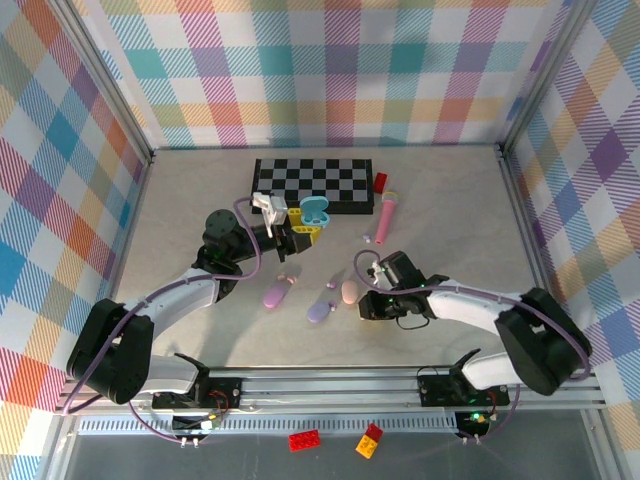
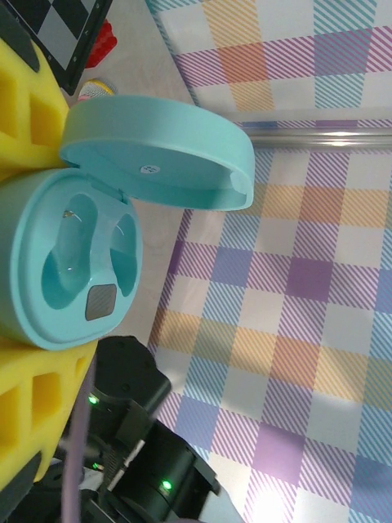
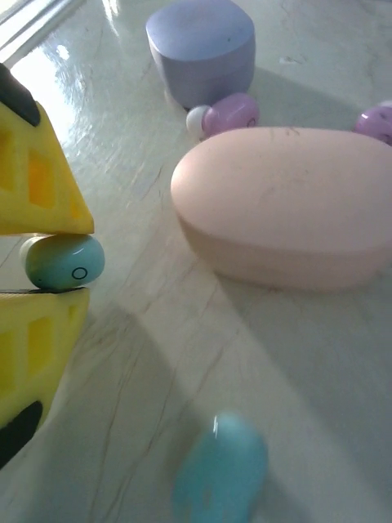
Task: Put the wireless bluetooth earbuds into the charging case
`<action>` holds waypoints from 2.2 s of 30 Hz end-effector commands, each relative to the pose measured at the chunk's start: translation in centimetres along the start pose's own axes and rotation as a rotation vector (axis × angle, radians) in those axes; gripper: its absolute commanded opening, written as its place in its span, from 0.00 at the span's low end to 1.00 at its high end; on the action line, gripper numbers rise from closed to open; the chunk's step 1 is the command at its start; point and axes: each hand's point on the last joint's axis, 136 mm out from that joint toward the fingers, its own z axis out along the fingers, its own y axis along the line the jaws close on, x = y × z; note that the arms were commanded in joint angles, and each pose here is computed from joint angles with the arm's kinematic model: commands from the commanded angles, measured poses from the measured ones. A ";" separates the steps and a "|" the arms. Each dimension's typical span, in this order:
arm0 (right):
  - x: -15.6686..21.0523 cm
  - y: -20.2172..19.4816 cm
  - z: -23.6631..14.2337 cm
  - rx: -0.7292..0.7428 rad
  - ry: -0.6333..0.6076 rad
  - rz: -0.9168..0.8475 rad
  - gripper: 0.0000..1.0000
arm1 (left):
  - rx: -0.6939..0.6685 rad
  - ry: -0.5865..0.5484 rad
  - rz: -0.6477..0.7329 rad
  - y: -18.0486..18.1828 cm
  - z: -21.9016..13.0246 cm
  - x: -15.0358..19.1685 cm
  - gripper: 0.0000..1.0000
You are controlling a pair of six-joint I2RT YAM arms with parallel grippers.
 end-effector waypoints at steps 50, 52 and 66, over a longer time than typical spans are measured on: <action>-13.4 11.3 -16.4 -0.078 -0.661 -0.400 0.20 | 0.048 0.112 0.070 -1.1 1.7 2.3 0.35; -13.5 13.1 -17.5 -0.145 -0.666 -0.454 0.20 | 0.075 0.125 0.068 -1.6 2.0 2.5 0.35; -14.2 16.8 -17.1 -0.261 -0.599 -0.583 0.20 | 0.190 0.178 0.052 -3.9 2.4 3.2 0.35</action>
